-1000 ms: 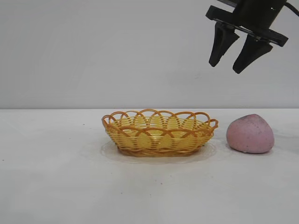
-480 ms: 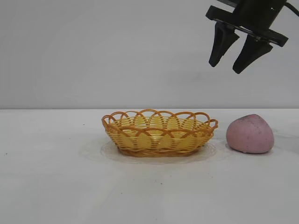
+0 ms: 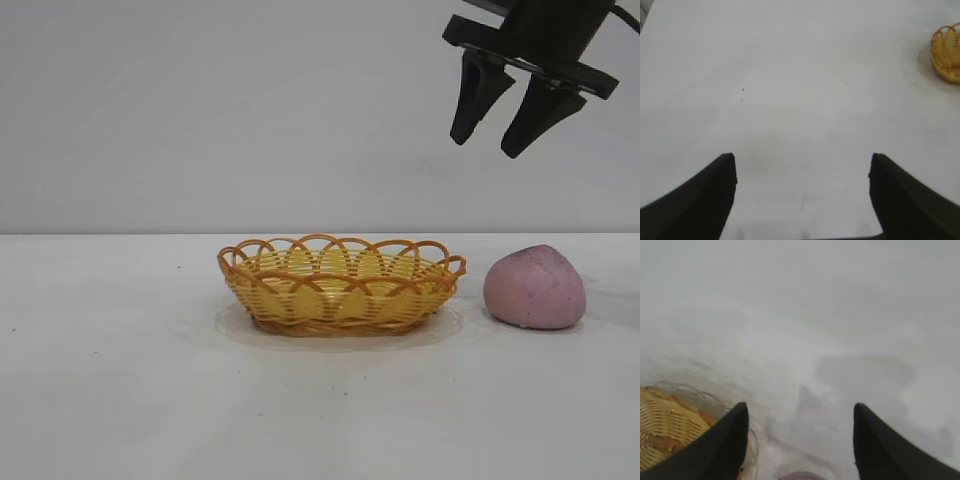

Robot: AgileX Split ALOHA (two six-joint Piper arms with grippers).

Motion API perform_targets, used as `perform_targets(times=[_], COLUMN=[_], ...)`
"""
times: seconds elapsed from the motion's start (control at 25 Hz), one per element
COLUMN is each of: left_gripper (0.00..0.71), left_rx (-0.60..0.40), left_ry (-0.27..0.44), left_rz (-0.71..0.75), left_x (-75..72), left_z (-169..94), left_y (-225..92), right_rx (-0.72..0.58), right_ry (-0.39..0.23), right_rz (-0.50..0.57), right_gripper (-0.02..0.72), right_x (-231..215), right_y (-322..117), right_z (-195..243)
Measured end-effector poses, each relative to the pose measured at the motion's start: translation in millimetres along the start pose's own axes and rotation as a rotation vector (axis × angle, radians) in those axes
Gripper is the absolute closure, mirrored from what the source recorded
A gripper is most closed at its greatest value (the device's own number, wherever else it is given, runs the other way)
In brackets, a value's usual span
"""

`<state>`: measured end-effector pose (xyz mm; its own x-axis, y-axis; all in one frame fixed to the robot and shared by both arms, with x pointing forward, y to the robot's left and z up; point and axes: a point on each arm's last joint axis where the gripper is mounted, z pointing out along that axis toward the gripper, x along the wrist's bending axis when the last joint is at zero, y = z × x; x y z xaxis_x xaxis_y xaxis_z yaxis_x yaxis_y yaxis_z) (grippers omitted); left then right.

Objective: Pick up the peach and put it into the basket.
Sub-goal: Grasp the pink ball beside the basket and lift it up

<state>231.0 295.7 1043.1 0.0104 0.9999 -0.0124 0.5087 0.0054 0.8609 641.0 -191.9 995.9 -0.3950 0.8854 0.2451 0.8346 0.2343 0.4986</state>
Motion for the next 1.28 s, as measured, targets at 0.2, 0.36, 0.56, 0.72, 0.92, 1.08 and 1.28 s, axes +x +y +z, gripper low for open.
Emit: perform_targets(times=[0.2, 0.36, 0.56, 0.72, 0.92, 1.08, 1.28], left_gripper=[0.194, 0.194, 0.194, 0.194, 0.194, 0.194, 0.194], left_rx=[-0.004, -0.004, -0.004, -0.004, -0.004, -0.004, -0.004], left_ry=[-0.022, -0.041, -0.041, -0.041, -0.041, -0.041, -0.046], left_rz=[0.007, 0.019, 0.019, 0.019, 0.019, 0.019, 0.017], left_x=[-0.4, -0.2, -0.2, -0.2, -0.2, -0.2, -0.6], left_z=[-0.6, -0.6, -0.6, -0.6, -0.6, -0.6, -0.7], left_y=[-0.3, -0.4, -0.4, -0.4, -0.4, -0.4, -0.4], right_rx=[-0.001, 0.019, 0.077, 0.141, 0.216, 0.31, 0.373], right_ry=[0.0, 0.009, 0.038, 0.062, 0.089, 0.065, 0.034], right_rz=[-0.001, -0.002, -0.004, -0.018, -0.033, -0.012, 0.008], right_gripper=[0.273, 0.273, 0.273, 0.315, 0.381, 0.381, 0.381], right_x=[0.1, 0.9, 3.5, 5.6, 9.2, 8.2, 8.2], right_y=[0.4, -1.5, -6.8, -12.5, -19.0, -27.0, -32.2], right_z=[-0.3, -0.3, -0.6, -1.3, -6.9, -11.9, -12.8])
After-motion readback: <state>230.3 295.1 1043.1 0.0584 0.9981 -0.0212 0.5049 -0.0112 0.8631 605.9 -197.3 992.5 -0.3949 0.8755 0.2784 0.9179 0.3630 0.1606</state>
